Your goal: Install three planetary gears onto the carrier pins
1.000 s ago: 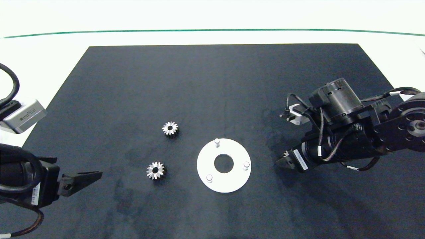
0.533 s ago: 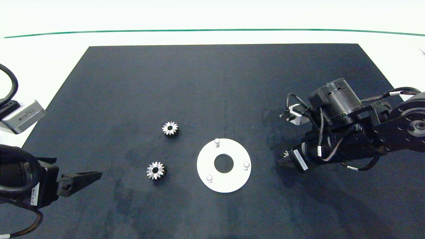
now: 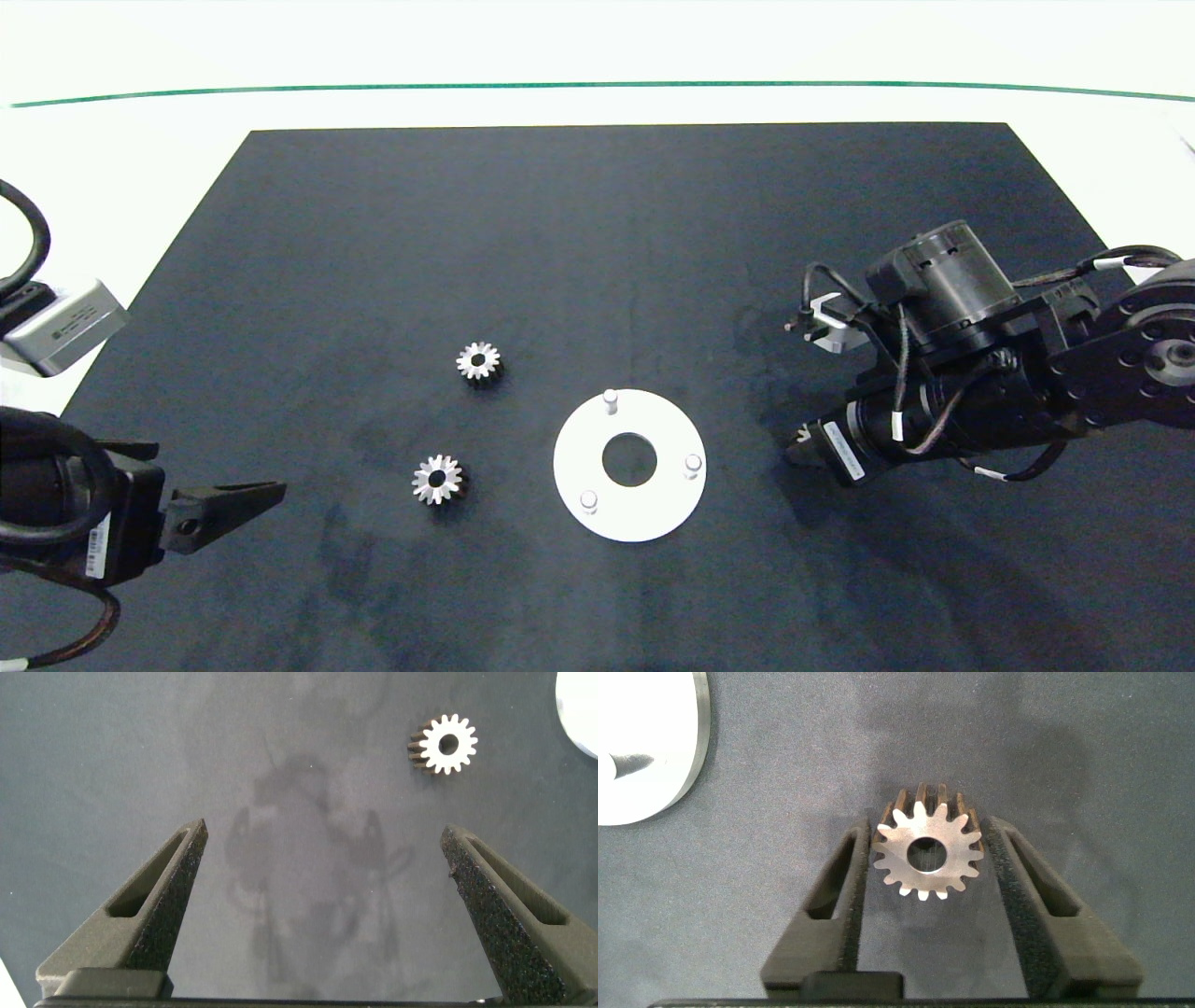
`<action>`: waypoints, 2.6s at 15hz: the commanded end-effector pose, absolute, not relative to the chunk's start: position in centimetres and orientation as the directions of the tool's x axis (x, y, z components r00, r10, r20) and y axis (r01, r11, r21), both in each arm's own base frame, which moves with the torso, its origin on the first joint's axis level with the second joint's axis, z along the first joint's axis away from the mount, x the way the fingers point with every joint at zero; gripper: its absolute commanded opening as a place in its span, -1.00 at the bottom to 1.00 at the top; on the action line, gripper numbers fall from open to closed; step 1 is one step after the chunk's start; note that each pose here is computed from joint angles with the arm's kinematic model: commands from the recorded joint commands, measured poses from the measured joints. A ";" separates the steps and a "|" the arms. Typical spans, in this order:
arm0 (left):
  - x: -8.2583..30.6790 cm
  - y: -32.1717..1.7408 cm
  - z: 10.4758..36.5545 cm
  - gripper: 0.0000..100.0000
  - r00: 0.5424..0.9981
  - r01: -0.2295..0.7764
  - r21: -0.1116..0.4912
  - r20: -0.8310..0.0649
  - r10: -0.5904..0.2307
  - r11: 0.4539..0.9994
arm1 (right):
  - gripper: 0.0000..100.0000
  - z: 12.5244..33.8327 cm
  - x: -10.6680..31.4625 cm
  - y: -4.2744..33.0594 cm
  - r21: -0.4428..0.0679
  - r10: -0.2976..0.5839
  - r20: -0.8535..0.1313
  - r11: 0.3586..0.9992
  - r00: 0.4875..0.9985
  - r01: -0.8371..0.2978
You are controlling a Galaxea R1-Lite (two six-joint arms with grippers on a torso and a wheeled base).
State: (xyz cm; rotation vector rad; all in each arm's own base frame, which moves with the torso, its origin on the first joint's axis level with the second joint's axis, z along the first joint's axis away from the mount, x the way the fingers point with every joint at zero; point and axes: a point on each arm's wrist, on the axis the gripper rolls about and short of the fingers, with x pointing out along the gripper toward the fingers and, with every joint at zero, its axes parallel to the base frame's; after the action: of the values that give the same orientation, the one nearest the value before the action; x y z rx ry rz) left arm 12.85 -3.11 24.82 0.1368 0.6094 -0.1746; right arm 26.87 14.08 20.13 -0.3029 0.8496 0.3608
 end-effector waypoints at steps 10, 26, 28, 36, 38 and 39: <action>12.8 -3.1 24.8 1.00 0.805 0.203 0.077 -0.581 -0.121 0.976 | -0.49 20.3 26.9 14.4 -0.117 0.197 -0.763 0.895 0.615 -0.431; 11.4 -3.2 25.3 1.00 0.826 0.245 0.094 -0.541 -0.157 0.965 | -0.50 23.2 25.4 16.9 -0.102 0.296 -0.692 0.863 0.659 -0.495; 10.9 -3.1 25.6 1.00 0.837 0.252 0.103 -0.523 -0.163 0.962 | -0.50 23.6 25.6 17.4 -0.086 0.306 -0.683 0.868 0.663 -0.489; 10.0 -3.0 25.2 1.00 0.837 0.296 0.141 -0.515 -0.185 0.945 | -0.50 26.4 24.2 18.3 -0.088 0.325 -0.709 0.840 0.626 -0.536; 10.1 -3.0 25.2 1.00 0.836 0.292 0.142 -0.518 -0.181 0.946 | -0.50 26.5 24.0 19.2 -0.092 0.320 -0.741 0.823 0.590 -0.561; 10.1 -3.0 25.2 1.00 0.837 0.290 0.142 -0.516 -0.180 0.946 | -0.50 26.3 24.3 19.8 -0.094 0.320 -0.748 0.816 0.581 -0.570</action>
State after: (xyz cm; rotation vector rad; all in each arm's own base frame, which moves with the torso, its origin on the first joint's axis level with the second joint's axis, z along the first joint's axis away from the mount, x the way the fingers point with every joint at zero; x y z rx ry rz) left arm 10.04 -3.03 25.27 0.2173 0.5183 -0.2533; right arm 23.90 18.88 26.59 -0.3310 0.7854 0.5184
